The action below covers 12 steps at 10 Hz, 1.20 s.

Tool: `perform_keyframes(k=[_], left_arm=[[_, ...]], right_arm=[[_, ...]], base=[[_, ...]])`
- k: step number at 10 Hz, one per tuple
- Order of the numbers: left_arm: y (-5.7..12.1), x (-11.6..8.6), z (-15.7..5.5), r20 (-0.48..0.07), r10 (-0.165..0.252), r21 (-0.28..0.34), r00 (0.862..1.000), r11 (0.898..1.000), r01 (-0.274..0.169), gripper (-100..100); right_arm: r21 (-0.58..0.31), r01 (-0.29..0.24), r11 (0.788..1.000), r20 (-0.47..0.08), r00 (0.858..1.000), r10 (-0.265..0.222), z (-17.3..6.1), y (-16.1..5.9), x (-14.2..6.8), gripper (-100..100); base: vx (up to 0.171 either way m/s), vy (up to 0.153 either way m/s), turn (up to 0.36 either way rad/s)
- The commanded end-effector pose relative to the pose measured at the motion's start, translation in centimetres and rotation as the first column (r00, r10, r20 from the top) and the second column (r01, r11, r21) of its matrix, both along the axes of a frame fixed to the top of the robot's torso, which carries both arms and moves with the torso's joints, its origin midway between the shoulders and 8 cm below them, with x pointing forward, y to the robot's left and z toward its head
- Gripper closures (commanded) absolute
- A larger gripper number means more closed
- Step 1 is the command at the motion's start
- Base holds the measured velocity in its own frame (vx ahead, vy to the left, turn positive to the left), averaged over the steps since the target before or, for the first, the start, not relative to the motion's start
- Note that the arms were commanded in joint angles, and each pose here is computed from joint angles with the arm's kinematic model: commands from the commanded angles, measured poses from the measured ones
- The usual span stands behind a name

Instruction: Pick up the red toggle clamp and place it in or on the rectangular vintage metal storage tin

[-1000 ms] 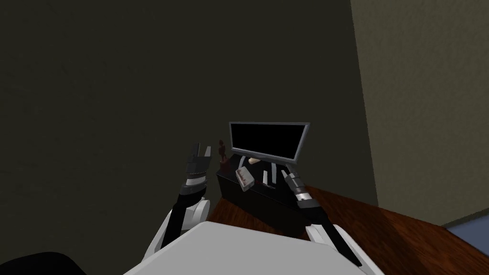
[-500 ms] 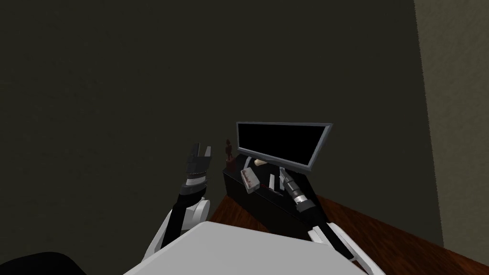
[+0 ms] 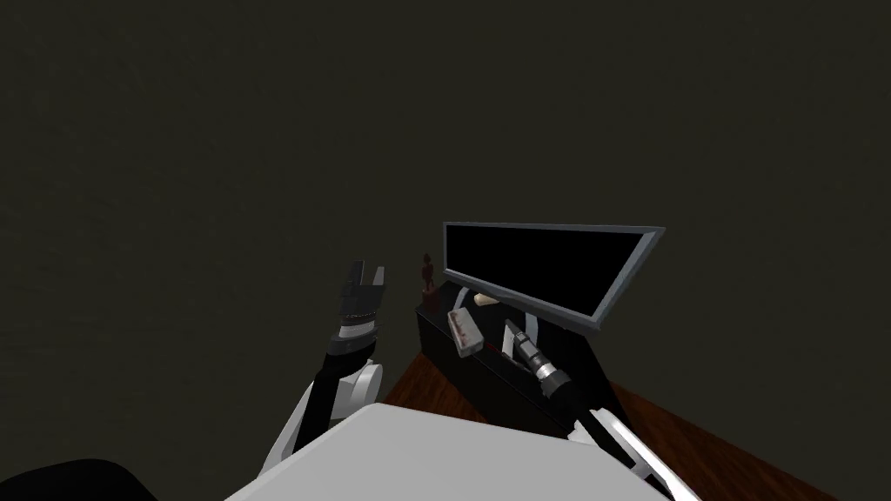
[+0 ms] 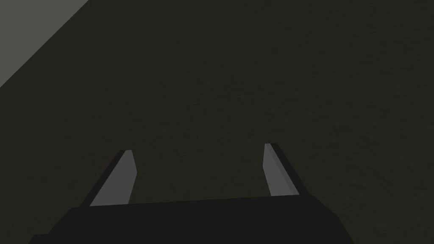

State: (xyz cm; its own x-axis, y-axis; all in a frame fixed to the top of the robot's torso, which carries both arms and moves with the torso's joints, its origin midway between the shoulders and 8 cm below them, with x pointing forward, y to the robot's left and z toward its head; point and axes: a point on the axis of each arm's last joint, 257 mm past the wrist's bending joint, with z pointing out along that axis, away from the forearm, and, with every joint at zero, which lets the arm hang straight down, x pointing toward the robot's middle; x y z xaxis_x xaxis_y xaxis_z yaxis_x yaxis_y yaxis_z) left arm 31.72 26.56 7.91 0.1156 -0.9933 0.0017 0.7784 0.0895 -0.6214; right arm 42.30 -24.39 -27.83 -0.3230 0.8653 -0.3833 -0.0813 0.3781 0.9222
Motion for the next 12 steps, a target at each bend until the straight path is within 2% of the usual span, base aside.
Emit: perform_keyframes(k=[1,2,4,5,6,7,8,9,10,11,12], left_arm=[[0.0,0.0,0.0,0.0,0.0,0.0,1.0,1.0,0.0,0],[0.0,0.0,0.0,0.0,0.0,0.0,1.0,1.0,0.0,0],[0.0,0.0,0.0,0.0,0.0,0.0,1.0,1.0,0.0,0],[0.0,0.0,0.0,0.0,0.0,0.0,1.0,1.0,0.0,0],[0.0,0.0,0.0,0.0,0.0,0.0,1.0,1.0,0.0,0],[0.0,0.0,0.0,0.0,0.0,0.0,1.0,1.0,0.0,0],[0.0,0.0,0.0,0.0,0.0,0.0,1.0,1.0,0.0,0],[0.0,0.0,0.0,0.0,0.0,0.0,1.0,1.0,0.0,0],[0.0,0.0,0.0,0.0,0.0,0.0,1.0,1.0,0.0,0],[0.0,0.0,0.0,0.0,0.0,0.0,1.0,1.0,0.0,0],[0.0,0.0,0.0,0.0,0.0,0.0,1.0,1.0,0.0,0]], right_arm=[[-0.089,-0.027,0.996,-0.042,0.999,0.023,-2.5,-0.5,-0.3,-100],[-0.092,-0.024,0.996,-0.049,0.999,0.02,-2.9,-0.7,-0.4,-100],[-0.244,-0.087,0.966,-0.108,0.992,0.062,-6.5,-1.6,-1.3,-100],[-0.251,-0.081,0.965,-0.126,0.991,0.05,-7.4,-2.2,-1.6,-100],[-0.325,-0.119,0.938,-0.15,0.986,0.073,-8.9,-2.7,-2.1,-100],[-0.331,-0.115,0.937,-0.165,0.984,0.063,-9.6,-3.3,-2.4,-100],[-0.402,-0.157,0.902,-0.186,0.979,0.087,-10.8,-3.8,-3.0,-100],[-0.407,-0.154,0.9,-0.202,0.977,0.075,-11.6,-4.5,-3.3,-100],[-0.477,-0.196,0.857,-0.23,0.969,0.093,-13.1,-5.4,-4.1,-100],[-0.481,-0.195,0.855,-0.241,0.967,0.084,-13.6,-5.9,-4.3,-100],[-0.546,-0.239,0.803,-0.272,0.957,0.1,-15.2,-7.0,-5.3,-100]], base=[[0.03,-0.01,0.217],[0.022,-0.009,0.161],[0.036,-0.001,0.352],[0.032,-0.013,0.132],[0.029,-0.006,0.224],[0.024,-0.009,0.109],[0.024,0.002,0.211],[0.02,0.0,0.132],[0.023,0.003,0.226],[0.022,-0.003,0.116],[0.005,0.004,0.22]])
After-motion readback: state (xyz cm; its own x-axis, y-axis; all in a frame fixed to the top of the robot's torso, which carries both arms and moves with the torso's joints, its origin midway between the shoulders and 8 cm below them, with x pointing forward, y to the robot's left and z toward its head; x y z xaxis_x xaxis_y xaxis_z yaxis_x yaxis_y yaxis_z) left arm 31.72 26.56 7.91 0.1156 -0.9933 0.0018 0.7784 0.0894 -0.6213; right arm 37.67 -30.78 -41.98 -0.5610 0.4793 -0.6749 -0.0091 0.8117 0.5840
